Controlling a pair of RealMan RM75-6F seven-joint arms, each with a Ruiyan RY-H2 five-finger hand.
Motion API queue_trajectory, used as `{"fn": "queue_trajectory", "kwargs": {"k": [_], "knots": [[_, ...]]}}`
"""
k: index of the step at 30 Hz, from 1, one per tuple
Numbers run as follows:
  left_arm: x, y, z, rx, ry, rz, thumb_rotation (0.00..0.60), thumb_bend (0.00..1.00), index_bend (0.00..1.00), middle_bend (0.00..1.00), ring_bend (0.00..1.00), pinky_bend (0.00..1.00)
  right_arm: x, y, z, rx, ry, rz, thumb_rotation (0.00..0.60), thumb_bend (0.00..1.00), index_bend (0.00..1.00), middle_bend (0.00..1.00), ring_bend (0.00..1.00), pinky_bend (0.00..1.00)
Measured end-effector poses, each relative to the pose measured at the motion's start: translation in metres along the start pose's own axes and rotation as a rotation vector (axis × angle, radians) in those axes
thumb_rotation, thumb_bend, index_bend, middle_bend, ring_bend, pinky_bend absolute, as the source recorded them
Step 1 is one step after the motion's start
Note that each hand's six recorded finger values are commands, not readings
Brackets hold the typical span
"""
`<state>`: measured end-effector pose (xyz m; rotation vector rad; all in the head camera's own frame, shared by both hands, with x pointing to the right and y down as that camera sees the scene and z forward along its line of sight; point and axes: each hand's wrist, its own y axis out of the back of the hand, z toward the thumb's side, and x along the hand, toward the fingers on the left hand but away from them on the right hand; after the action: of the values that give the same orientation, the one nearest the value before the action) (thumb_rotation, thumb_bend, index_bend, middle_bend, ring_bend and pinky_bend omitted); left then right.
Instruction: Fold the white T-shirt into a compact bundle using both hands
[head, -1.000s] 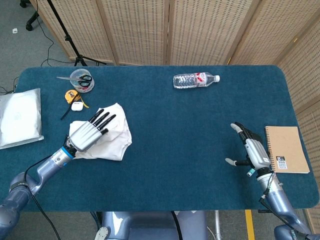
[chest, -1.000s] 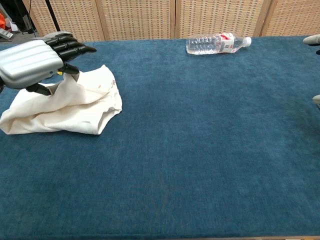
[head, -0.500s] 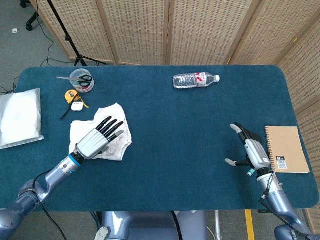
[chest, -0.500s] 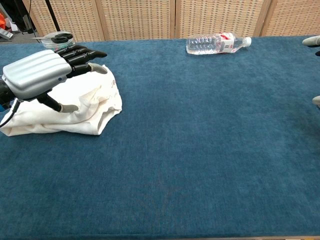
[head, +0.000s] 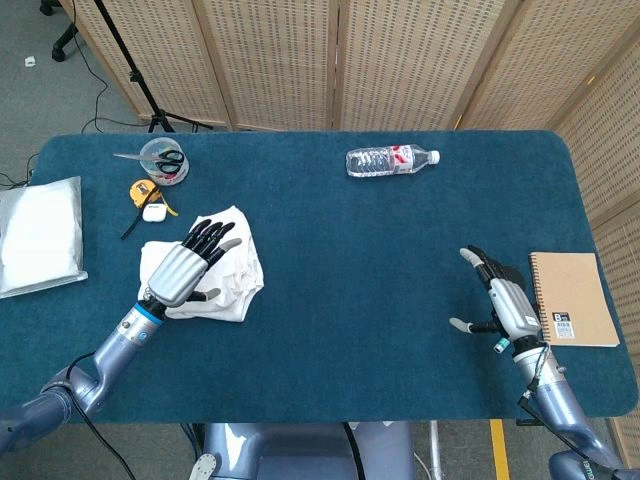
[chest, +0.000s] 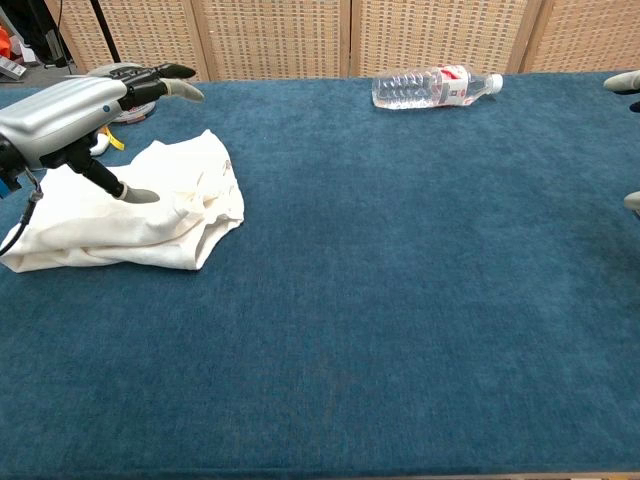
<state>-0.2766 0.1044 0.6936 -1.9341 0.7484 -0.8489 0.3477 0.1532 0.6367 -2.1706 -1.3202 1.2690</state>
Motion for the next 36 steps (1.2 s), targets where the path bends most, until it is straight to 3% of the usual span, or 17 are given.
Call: {"fn": "queue_trajectory", "kwargs": {"k": [3,18,24,29,36], "knots": [[0.001,-0.005,0.006,-0.038,0.01,-0.028,0.6,0.12,0.0,0.0,0.0,0.0,0.0,0.001,0.0,0.0,-0.001,-0.001,0.6,0.0,0.0,0.0,0.0,0.0],[0.011,-0.049,0.018,-0.014,0.017,-0.105,0.6,0.12,0.0,0.0,0.0,0.0,-0.001,0.003,-0.002,-0.005,-0.004,-0.003,0.6,0.0,0.0,0.0,0.0,0.0],[0.01,-0.053,0.016,-0.063,0.027,-0.111,0.6,0.08,0.0,0.0,0.0,0.0,-0.001,0.003,-0.002,-0.005,-0.003,-0.002,0.6,0.0,0.0,0.0,0.0,0.0],[0.012,-0.041,0.011,-0.088,0.033,-0.071,0.6,0.01,0.0,0.0,0.0,0.0,0.0,0.003,-0.001,-0.005,0.002,-0.002,0.6,0.0,0.0,0.0,0.0,0.0],[0.011,0.011,0.002,-0.14,0.037,0.077,0.6,0.0,0.0,0.0,0.0,0.0,0.0,0.001,0.001,0.009,0.014,0.004,0.6,0.0,0.0,0.0,0.0,0.0]]}}
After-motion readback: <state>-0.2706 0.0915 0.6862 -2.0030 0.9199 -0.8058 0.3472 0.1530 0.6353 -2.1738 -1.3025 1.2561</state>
